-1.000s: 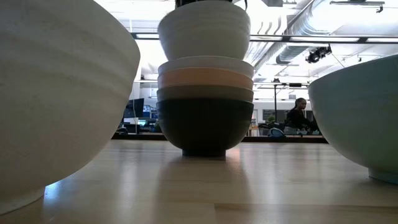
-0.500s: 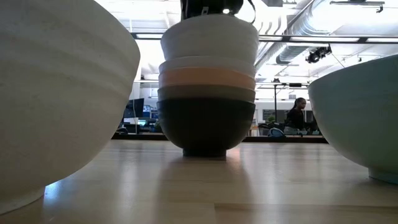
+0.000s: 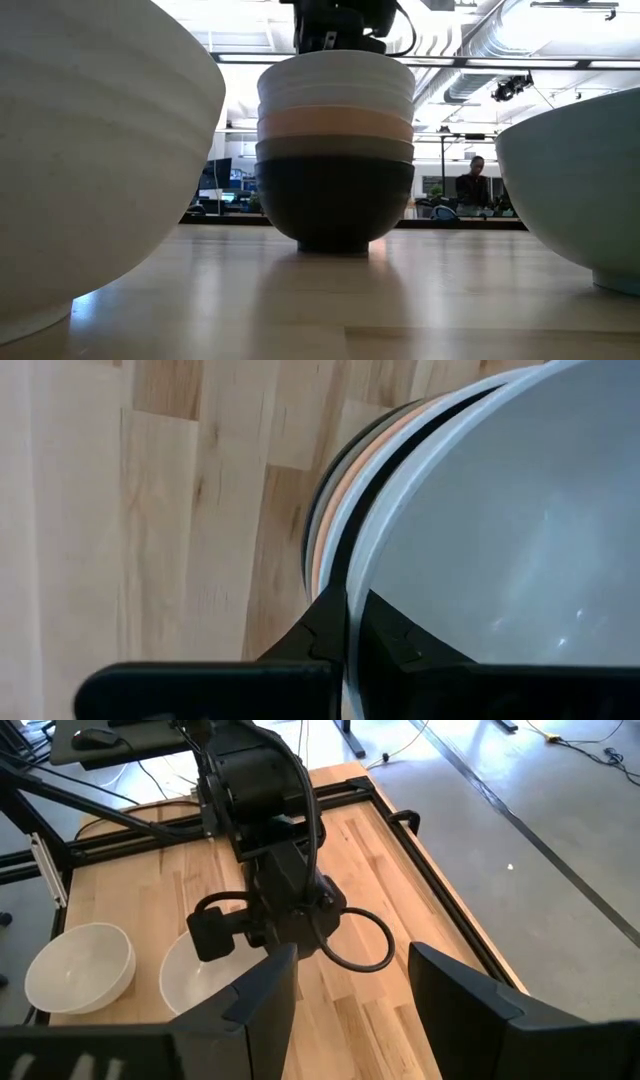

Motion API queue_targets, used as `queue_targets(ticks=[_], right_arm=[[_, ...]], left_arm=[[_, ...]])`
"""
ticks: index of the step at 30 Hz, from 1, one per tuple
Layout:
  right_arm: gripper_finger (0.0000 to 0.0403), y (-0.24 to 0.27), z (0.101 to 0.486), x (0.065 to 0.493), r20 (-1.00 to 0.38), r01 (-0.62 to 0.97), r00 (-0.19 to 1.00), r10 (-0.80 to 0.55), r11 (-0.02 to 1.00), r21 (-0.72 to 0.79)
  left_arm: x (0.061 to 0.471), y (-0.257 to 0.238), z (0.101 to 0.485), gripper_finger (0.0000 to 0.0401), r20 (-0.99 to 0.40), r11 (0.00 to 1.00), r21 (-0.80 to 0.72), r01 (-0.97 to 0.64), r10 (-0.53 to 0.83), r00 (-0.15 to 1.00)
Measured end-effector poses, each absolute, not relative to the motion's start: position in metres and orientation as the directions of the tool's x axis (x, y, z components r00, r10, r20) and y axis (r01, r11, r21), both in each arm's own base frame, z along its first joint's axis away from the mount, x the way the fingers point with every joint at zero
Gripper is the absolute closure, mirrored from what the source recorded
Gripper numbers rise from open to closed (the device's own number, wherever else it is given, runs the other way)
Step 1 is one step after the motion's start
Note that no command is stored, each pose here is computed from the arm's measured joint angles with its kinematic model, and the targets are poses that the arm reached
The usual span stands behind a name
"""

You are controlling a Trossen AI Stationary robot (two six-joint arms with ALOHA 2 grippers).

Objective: Nest bowls inside each other
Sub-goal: Stack the left white bowl on the white bowl, then stack the green bowl on the white bowl

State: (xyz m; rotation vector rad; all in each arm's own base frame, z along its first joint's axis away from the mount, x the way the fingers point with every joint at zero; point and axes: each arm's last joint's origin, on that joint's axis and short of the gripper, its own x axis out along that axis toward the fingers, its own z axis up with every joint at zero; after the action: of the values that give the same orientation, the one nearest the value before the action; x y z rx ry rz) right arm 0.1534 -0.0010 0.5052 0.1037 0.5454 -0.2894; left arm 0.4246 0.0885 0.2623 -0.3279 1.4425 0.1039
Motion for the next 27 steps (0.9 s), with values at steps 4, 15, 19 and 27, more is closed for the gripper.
queue_targets(ticks=[4,15,19,27], right_arm=[[0.0217,-0.001,0.505,0.154,-0.525,0.296,0.815,-0.243,0.955,0.017],[0.0217,-0.001,0.505,0.154,-0.526,0.299,0.815,-0.243,0.954,0.022],[0.0217,-0.001,0.505,0.154,-0.526,0.299,0.815,-0.243,0.954,0.022],[0.0217,-0.001,0.505,0.154,-0.526,0.299,0.815,-0.244,0.954,0.022]], left_arm=[[0.425,0.089,0.262,0.0401,-0.983,0.954,-0.155,-0.258,-0.124,0.132],[0.424,0.088,0.263,0.0335,-0.984,0.961,-0.144,-0.236,-0.115,0.133],[0.424,0.089,0.270,0.0290,-0.984,0.965,-0.135,-0.225,-0.103,0.146],[0.426,0.092,0.306,0.0229,-0.964,0.973,-0.114,-0.203,-0.059,0.261]])
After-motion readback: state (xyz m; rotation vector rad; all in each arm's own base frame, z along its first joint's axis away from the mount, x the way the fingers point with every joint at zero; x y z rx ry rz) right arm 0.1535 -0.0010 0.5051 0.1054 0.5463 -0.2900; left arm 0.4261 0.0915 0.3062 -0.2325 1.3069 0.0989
